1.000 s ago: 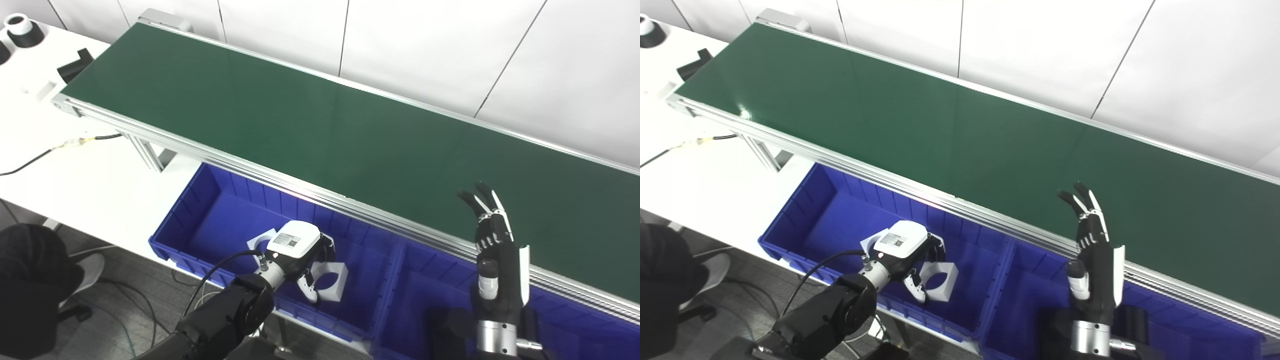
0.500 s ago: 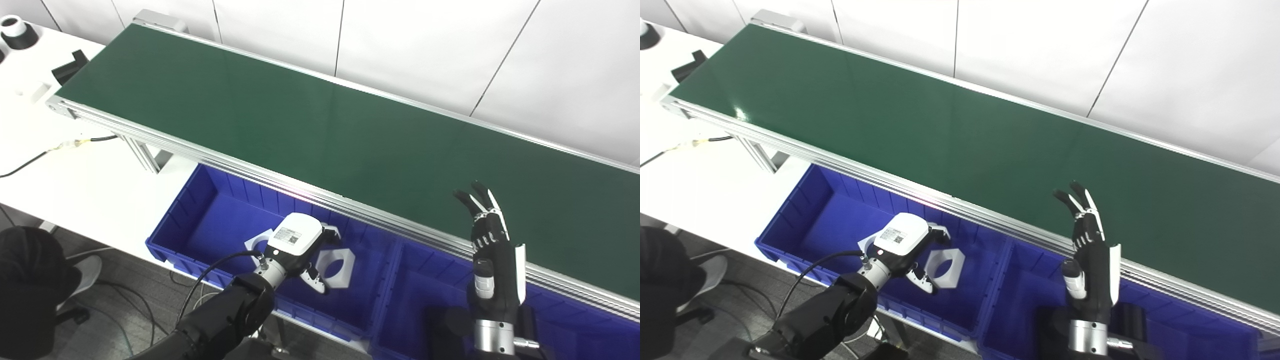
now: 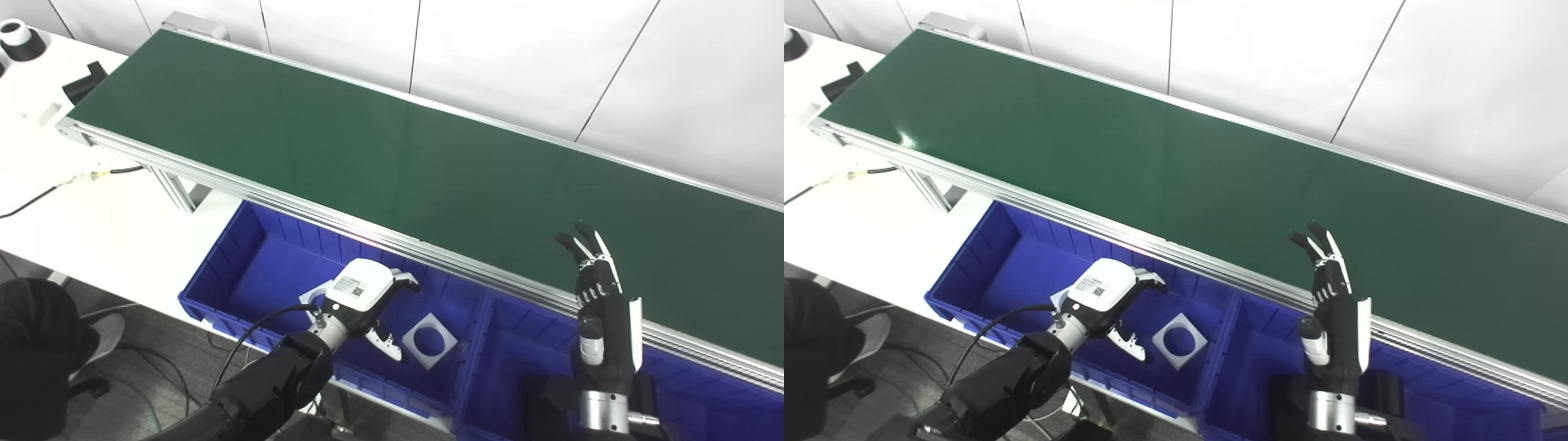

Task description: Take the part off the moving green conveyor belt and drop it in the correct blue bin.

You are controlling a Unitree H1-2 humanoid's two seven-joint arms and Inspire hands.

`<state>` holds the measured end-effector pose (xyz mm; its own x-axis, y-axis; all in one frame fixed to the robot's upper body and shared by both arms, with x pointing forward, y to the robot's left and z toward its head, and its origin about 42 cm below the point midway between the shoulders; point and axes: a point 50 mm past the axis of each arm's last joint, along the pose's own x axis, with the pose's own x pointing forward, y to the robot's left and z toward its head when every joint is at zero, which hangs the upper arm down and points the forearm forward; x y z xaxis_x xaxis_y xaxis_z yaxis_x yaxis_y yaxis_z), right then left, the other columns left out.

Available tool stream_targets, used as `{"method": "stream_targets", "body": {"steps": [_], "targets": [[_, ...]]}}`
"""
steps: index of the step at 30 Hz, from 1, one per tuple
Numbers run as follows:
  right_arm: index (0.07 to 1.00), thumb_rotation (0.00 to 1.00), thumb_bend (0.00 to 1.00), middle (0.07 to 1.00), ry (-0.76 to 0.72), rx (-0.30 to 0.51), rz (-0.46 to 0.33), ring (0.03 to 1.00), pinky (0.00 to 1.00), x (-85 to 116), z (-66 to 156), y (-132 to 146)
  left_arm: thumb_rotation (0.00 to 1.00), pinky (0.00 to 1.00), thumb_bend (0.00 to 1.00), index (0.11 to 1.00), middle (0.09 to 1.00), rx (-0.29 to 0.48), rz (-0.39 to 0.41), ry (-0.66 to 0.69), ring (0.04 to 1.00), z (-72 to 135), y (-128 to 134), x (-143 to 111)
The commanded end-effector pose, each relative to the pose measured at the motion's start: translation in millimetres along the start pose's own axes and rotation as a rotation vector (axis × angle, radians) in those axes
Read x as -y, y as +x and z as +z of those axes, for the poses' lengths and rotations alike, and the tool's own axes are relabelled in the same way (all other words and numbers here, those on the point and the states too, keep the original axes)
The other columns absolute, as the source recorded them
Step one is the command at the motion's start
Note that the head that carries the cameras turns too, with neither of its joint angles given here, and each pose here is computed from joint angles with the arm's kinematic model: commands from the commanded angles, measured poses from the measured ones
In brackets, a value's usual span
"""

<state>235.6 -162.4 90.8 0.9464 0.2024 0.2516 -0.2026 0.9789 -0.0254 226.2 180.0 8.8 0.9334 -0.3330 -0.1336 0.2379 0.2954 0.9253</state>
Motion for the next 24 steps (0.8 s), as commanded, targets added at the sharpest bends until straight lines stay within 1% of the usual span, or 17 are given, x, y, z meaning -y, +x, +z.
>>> {"method": "stream_targets", "body": {"steps": [1,4,5,6,7,8,11,12,14,15,18,20,22,24], "targets": [[0.894,0.92,1.0,0.809,-0.001,0.043,0.006,0.884,0.97,-2,11,6,0.41,0.63,0.96,0.717,0.728,0.097,0.061,-0.024,0.678,18,-2,-19],[0.89,0.92,1.0,0.806,0.0,0.04,0.005,0.884,0.97,0,12,6,0.4,0.63,0.95,0.724,0.735,0.172,0.092,-0.069,0.681,40,-12,-34],[0.889,0.92,1.0,0.806,0.0,0.04,0.005,0.884,0.97,0,12,6,0.4,0.63,0.95,0.723,0.735,0.187,0.1,-0.079,0.678,45,-14,-37],[0.889,0.92,1.0,0.806,0.0,0.039,0.005,0.882,0.97,1,12,5,0.38,0.63,0.93,0.724,0.739,0.224,0.112,-0.137,0.681,54,-16,-46],[0.889,0.92,1.0,0.806,0.0,0.038,0.006,0.882,0.97,2,13,5,0.37,0.63,0.92,0.724,0.741,0.249,0.118,-0.177,0.682,60,-17,-52],[0.888,0.92,1.0,0.806,-0.001,0.037,0.006,0.881,0.96,3,12,4,0.36,0.64,0.91,0.724,0.743,0.285,0.123,-0.271,0.684,68,-19,-61],[0.888,0.92,1.0,0.808,-0.002,0.032,0.007,0.879,0.96,5,11,2,0.21,0.68,0.87,0.712,0.755,0.376,0.114,-0.566,0.726,88,-25,-83],[0.888,0.92,1.0,0.808,-0.004,0.03,0.007,0.88,0.96,6,10,2,0.2,0.66,0.87,0.71,0.757,0.398,0.111,-0.629,0.73,93,-26,-87],[0.89,0.92,1.0,0.809,-0.007,0.028,0.006,0.885,0.97,7,9,1,0.23,0.6,0.86,0.706,0.756,0.437,0.111,-0.707,0.72,99,-28,-93],[0.892,0.92,1.0,0.811,-0.008,0.028,0.007,0.882,0.96,7,7,0,0.26,0.6,0.85,0.708,0.76,0.471,0.114,-0.74,0.724,103,-28,-99],[0.893,0.93,1.0,0.813,-0.01,0.026,0.007,0.884,0.95,6,3,-1,0.29,0.61,0.84,0.71,0.765,0.562,0.134,-0.809,0.733,112,-30,-114],[0.894,0.93,1.0,0.822,-0.011,0.022,0.009,0.901,0.96,3,0,-2,0.33,0.62,0.83,0.716,0.767,0.61,0.151,-0.843,0.739,117,-31,-122],[0.894,0.93,1.0,0.826,-0.019,0.021,0.013,0.903,0.96,0,-4,-2,0.34,0.62,0.82,0.72,0.768,0.633,0.157,-0.859,0.74,118,-32,-128],[0.892,0.94,0.99,0.832,-0.031,0.021,0.015,0.9,0.94,-5,-8,-2,0.33,0.62,0.81,0.722,0.767,0.638,0.157,-0.869,0.738,116,-30,-131]]}}
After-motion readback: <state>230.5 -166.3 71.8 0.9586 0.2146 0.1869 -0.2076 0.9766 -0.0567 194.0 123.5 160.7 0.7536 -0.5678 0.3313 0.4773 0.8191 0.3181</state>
